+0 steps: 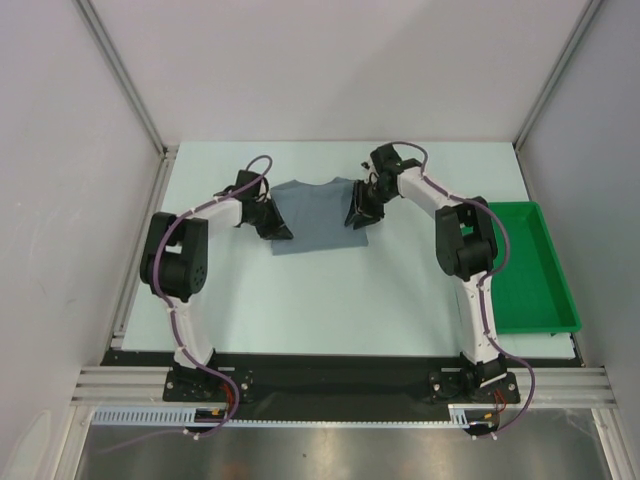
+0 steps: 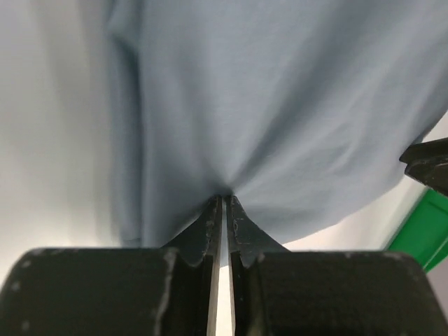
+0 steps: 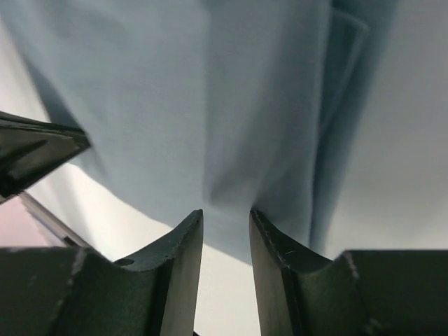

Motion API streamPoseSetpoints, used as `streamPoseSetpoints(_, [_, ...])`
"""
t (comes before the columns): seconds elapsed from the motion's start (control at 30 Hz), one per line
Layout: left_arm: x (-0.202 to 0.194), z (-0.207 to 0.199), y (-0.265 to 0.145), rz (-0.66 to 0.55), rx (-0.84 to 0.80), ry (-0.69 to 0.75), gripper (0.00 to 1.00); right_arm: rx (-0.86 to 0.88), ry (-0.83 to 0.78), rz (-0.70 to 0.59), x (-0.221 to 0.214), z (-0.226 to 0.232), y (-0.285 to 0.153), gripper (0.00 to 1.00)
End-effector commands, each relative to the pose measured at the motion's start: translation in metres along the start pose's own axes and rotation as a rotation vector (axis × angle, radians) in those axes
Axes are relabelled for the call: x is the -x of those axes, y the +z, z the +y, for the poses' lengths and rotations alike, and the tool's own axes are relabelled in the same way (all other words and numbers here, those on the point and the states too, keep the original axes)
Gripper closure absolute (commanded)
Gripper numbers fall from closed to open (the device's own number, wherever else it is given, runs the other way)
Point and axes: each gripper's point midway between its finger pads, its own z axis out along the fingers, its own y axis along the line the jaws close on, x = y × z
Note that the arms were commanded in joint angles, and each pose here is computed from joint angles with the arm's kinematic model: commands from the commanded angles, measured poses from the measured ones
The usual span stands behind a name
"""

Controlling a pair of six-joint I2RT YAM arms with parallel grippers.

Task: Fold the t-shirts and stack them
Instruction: Fold the tshirt

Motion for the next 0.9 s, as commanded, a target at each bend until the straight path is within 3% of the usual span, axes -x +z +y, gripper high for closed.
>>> streamPoseSetpoints(0.0, [-0.022, 0.024, 0.004, 0.046, 0.066, -0.013, 0.90, -0.086, -0.023, 0.054, -0.026, -0.020, 0.008, 0.61])
streamPoseSetpoints(0.4, [-0.094, 0.062, -0.010, 0.137, 0.137, -0.061, 0.90, -0.136, 0.041, 0.180, -0.117, -0.053, 0.016, 0.57])
streamPoseSetpoints(0.5, [-0.136, 0.072, -0.023, 0.182, 0.141, -0.095, 0.90, -0.144, 0.068, 0.244, -0.170, -0.059, 0.003, 0.57])
streamPoseSetpoints(0.6, [-0.165, 0.076, -0.041, 0.206, 0.136, -0.114, 0.90, -0.125, 0.045, 0.222, -0.187, -0.044, -0.019, 0.56])
streamPoseSetpoints(0.7, [-0.168, 0.063, -0.063, 0.163, 0.072, -0.095, 0.89, -0.124, 0.025, 0.197, -0.191, -0.036, -0.039, 0.54])
streamPoseSetpoints(0.73, [-0.167, 0.062, -0.071, 0.155, 0.079, -0.084, 0.85, -0.122, 0.004, 0.161, -0.179, -0.029, -0.045, 0.52])
streamPoseSetpoints(0.8, [-0.135, 0.039, -0.096, 0.026, 0.042, 0.022, 0.74, -0.104, -0.030, 0.109, -0.162, -0.017, -0.060, 0.46])
streamPoseSetpoints(0.87, [-0.114, 0.022, -0.116, -0.057, 0.024, 0.097, 0.56, -0.075, -0.065, 0.029, -0.133, 0.000, -0.075, 0.41])
